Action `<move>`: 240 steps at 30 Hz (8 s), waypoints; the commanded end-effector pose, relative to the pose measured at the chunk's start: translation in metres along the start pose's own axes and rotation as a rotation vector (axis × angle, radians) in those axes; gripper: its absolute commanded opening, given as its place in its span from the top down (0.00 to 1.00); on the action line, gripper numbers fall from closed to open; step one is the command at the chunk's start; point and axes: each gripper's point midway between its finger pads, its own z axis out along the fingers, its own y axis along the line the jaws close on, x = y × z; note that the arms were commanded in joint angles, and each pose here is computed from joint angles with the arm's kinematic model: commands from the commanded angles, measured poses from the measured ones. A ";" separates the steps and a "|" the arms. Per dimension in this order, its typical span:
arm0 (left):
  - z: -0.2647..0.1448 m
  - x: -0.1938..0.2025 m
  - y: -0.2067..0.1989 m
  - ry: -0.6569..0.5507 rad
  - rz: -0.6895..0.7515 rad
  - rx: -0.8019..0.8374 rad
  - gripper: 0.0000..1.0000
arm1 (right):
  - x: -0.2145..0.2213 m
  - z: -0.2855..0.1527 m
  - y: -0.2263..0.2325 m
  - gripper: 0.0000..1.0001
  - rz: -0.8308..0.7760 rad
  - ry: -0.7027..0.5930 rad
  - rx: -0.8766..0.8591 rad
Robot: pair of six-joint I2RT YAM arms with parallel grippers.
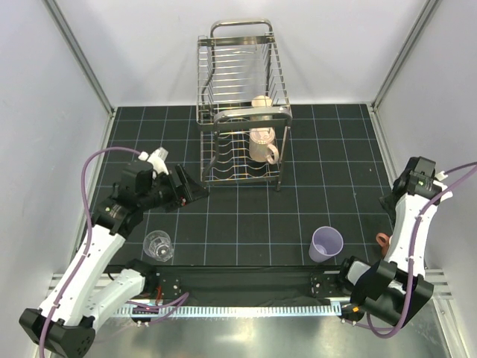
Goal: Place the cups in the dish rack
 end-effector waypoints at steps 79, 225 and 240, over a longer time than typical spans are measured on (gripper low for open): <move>-0.065 -0.029 -0.145 0.046 -0.198 0.595 0.20 | 0.069 -0.414 0.117 0.96 -0.632 -0.359 -1.964; 0.172 -0.229 0.056 -0.266 0.167 -0.181 1.00 | 0.113 -0.344 0.103 0.40 -0.831 -0.544 -1.717; 0.262 -0.250 0.059 -0.269 0.326 -0.229 1.00 | 0.123 -0.341 0.108 0.40 -0.853 -0.510 -1.713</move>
